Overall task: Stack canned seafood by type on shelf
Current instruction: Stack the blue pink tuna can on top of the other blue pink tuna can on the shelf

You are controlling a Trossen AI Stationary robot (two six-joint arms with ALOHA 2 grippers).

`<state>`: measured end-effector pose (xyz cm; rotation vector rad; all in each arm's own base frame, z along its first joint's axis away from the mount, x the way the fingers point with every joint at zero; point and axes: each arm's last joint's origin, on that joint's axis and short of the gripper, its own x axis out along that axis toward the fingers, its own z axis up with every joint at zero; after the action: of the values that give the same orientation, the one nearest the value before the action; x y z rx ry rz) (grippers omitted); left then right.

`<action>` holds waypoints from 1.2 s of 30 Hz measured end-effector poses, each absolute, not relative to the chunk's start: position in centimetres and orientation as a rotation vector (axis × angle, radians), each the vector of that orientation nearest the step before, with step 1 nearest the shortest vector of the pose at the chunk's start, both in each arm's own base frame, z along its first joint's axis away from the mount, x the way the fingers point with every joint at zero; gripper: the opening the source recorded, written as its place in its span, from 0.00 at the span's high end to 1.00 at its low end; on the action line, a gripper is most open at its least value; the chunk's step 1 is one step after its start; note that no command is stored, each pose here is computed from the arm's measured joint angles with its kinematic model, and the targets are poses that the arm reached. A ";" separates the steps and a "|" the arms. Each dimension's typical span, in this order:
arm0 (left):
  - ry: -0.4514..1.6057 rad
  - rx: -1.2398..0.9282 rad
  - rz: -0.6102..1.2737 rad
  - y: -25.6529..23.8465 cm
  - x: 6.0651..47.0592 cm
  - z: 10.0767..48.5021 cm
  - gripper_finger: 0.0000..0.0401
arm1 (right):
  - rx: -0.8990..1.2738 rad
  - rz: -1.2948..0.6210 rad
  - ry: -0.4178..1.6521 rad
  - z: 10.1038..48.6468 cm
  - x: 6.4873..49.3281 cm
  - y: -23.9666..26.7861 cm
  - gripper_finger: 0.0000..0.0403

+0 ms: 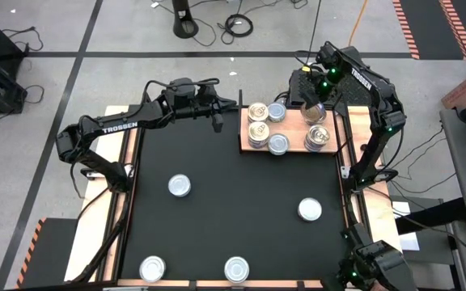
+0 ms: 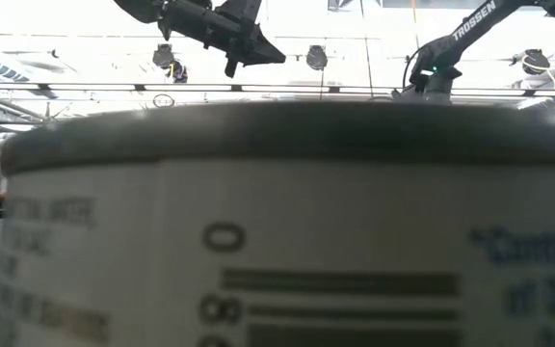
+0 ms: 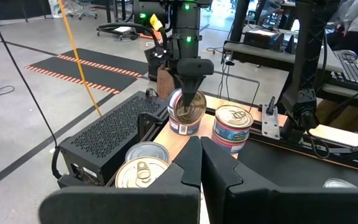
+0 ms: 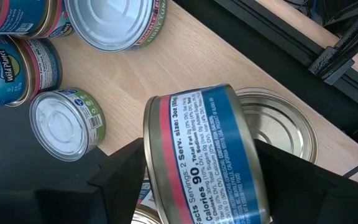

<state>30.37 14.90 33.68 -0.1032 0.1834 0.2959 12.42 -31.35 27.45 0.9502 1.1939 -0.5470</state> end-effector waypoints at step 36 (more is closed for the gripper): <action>0.167 -0.097 0.298 15.0 30.4 33.8 1.00 | 0.849 -0.652 1.251 29.6 12.2 -31.8 0.32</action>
<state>30.37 14.99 33.85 -0.0965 0.1672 0.2979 12.18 -31.76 29.56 0.8494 1.2511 -0.6516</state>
